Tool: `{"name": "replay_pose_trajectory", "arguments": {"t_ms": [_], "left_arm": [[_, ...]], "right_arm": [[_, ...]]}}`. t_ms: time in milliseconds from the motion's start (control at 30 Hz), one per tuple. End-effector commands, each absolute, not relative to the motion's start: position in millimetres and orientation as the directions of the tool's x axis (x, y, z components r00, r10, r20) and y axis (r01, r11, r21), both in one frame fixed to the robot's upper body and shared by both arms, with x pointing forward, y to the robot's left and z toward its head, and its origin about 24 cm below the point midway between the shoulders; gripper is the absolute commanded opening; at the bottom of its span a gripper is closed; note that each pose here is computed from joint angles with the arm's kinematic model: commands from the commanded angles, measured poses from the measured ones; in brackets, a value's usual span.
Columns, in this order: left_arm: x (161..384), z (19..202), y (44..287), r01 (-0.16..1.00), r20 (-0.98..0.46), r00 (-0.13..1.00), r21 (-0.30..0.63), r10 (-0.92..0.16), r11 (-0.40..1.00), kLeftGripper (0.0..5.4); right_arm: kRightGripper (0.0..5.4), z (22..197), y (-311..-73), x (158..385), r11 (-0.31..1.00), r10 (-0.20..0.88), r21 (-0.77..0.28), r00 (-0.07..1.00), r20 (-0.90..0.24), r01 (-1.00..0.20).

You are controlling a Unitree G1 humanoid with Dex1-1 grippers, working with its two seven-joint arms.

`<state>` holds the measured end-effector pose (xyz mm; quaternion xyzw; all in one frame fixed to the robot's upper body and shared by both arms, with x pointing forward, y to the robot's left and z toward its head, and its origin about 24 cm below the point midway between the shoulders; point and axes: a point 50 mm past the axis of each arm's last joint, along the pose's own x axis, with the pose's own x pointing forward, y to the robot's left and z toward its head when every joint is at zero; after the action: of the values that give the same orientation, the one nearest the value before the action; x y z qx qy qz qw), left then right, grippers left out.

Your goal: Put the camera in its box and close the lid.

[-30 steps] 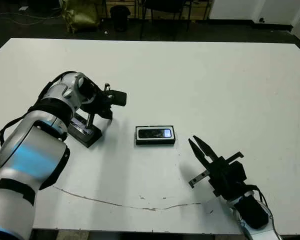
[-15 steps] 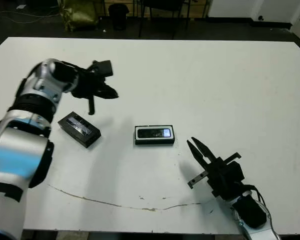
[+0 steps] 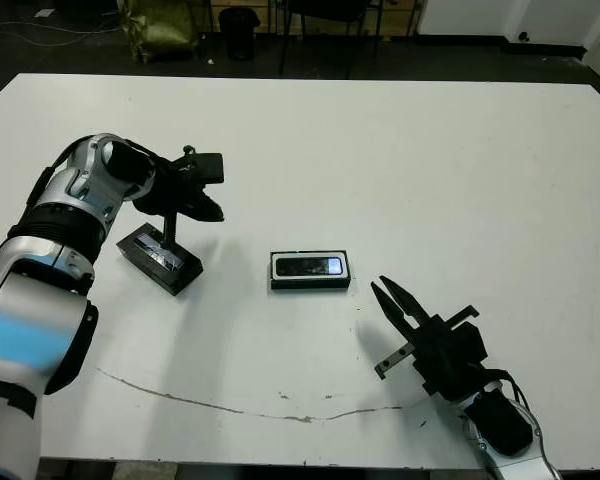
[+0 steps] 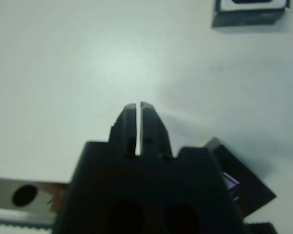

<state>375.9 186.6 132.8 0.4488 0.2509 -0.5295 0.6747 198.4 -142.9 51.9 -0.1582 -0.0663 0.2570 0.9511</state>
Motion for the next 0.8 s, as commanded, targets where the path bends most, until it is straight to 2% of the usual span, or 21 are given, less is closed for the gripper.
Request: {"name": "replay_pose_trajectory", "arguments": {"t_ms": [33, 367, 800], "left_arm": [[369.1, 117.7, 189.1, 0.961, -0.850, 0.253, 0.275, -0.462, 0.022, 0.00], [361.9, 110.0, 177.9, 0.965, -0.898, 0.183, 0.242, -0.401, -0.101, 0.00], [349.1, 108.6, 180.1, 0.940, -0.935, 0.116, 0.212, -0.335, -0.266, 0.00]], "right_arm": [[0.04, 50.9, -144.3, 198.2, 0.804, 0.517, -0.360, 0.855, 0.029, -0.474], [0.04, 52.6, -145.0, 196.1, 0.807, 0.512, -0.358, 0.859, 0.025, -0.470], [0.04, 52.4, -144.7, 194.1, 0.807, 0.510, -0.354, 0.860, 0.018, -0.472]]}}
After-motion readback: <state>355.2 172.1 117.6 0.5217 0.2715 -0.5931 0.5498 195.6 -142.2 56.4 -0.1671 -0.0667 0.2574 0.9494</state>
